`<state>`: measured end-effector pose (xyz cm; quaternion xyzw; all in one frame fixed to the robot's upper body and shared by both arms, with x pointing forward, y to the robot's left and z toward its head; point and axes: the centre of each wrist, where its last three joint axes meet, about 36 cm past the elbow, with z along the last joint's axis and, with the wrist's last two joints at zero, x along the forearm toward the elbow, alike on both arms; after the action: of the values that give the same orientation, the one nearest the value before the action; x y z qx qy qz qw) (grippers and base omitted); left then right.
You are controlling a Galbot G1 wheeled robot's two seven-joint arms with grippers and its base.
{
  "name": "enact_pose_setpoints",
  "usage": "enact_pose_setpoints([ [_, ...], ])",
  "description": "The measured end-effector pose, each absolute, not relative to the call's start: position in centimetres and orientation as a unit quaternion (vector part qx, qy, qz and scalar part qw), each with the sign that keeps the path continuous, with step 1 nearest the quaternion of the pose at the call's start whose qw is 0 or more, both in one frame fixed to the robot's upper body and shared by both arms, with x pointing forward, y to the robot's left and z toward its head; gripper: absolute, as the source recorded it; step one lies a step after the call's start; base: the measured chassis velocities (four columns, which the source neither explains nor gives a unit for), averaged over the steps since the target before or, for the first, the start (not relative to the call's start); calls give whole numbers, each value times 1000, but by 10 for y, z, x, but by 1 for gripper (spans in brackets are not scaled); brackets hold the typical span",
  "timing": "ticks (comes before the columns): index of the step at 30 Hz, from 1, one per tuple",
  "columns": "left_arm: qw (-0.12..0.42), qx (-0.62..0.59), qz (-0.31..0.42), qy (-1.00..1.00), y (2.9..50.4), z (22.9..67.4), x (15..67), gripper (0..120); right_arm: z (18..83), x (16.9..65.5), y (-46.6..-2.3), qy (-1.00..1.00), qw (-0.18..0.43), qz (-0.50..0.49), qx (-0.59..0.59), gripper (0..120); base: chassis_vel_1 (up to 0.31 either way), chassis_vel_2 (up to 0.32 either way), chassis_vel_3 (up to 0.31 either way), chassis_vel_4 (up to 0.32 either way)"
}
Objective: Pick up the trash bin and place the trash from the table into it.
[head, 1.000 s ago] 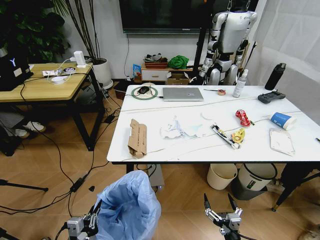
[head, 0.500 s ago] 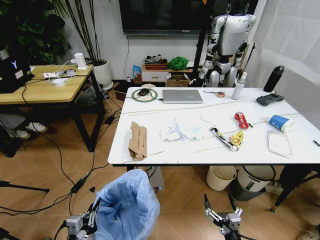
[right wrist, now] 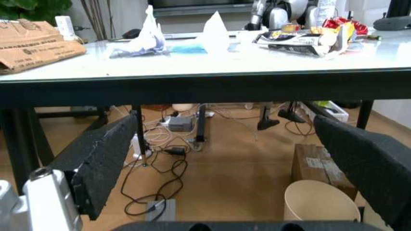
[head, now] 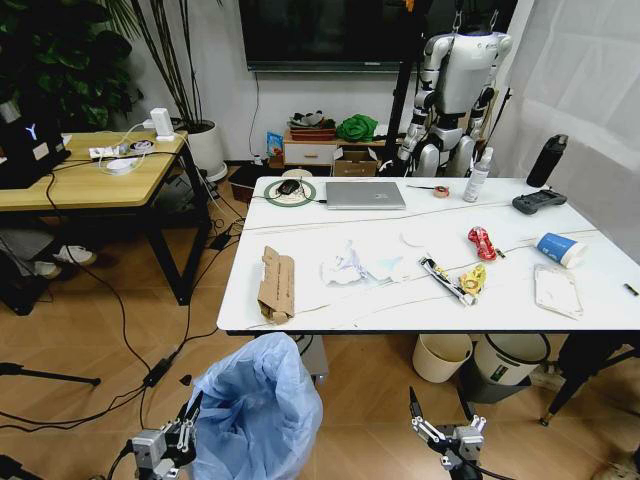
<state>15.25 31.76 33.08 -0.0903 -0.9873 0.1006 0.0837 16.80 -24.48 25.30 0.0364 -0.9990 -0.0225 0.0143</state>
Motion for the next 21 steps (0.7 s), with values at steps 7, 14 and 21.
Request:
enact_pose_setpoints([
  [7, 88, -93, 94, -987, 322, 331, 154, 0, 253, 168, -244, -999, 15, -23, 36, 100, 0, 0, 0, 0],
  [14, 93, -100, 96, -986, 325, 332, 155, 0, 252, 167, -245, -999, 16, -23, 36, 100, 0, 0, 0, 0],
  [21, 97, -103, 100, -985, 326, 332, 154, 0, 252, 167, -245, -999, 17, -23, 35, 100, 0, 0, 0, 0],
])
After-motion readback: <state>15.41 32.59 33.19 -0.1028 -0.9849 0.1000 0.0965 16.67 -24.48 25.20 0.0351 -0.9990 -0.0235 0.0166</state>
